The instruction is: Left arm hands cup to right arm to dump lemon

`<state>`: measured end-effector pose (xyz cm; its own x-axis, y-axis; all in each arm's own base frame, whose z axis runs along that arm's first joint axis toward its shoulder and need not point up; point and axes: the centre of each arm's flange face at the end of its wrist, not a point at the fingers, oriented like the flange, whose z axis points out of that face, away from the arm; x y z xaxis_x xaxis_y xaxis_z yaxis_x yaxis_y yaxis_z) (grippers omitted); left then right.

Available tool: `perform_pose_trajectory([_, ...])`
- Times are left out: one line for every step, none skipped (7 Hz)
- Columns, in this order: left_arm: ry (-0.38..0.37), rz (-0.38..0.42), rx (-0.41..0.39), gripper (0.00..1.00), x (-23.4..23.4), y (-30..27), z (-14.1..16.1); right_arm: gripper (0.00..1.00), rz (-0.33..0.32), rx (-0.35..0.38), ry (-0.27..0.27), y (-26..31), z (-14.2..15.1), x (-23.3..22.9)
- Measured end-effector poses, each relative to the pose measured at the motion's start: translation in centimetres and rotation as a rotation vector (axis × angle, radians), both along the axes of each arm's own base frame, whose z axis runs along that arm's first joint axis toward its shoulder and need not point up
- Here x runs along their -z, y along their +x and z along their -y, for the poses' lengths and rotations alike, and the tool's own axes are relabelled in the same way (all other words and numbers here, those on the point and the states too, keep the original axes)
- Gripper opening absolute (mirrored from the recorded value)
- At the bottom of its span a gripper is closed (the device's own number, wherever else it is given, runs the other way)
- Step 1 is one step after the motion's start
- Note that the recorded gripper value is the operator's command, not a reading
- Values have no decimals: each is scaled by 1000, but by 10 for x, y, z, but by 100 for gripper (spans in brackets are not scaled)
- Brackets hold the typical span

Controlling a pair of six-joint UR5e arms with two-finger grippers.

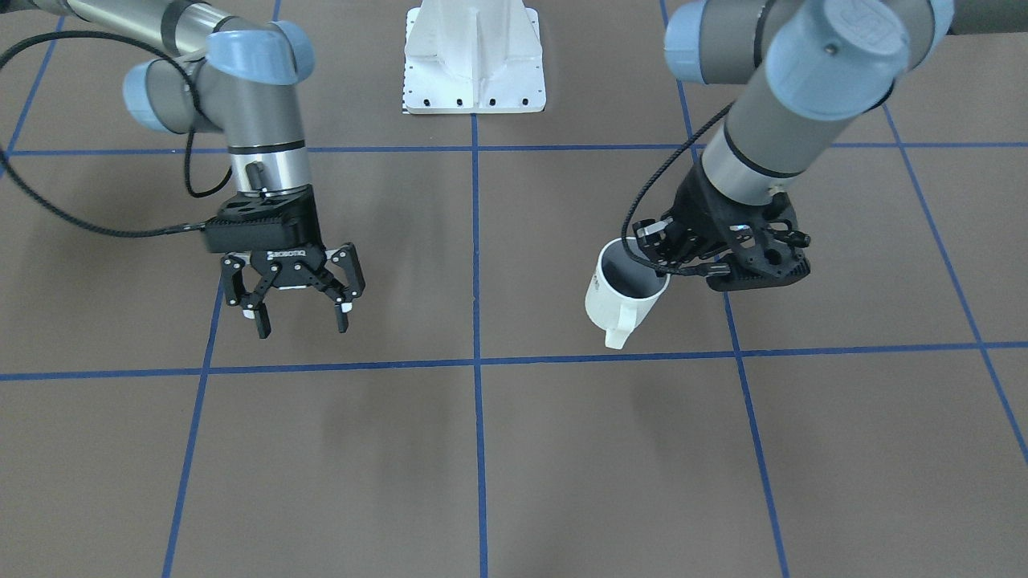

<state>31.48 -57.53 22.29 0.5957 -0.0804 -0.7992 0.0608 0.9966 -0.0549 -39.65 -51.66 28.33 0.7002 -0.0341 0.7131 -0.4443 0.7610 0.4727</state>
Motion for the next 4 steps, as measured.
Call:
perform_pose_trajectory([25,-22,-30,0,-50,-21,-6,100,-22,77,-35,43,22,-20])
perform_pose_trajectory([50,-29,-53,0,-94,-40,-13,100,-20,132,-85,90,39,-43])
perform_pose_trajectory([81,-16,-79,0,-133,-61,-18,100,-2,180,-146,139,50,-71])
perform_pose_trajectory([115,5,-109,0,-167,-84,-21,100,7,231,-197,186,51,-106])
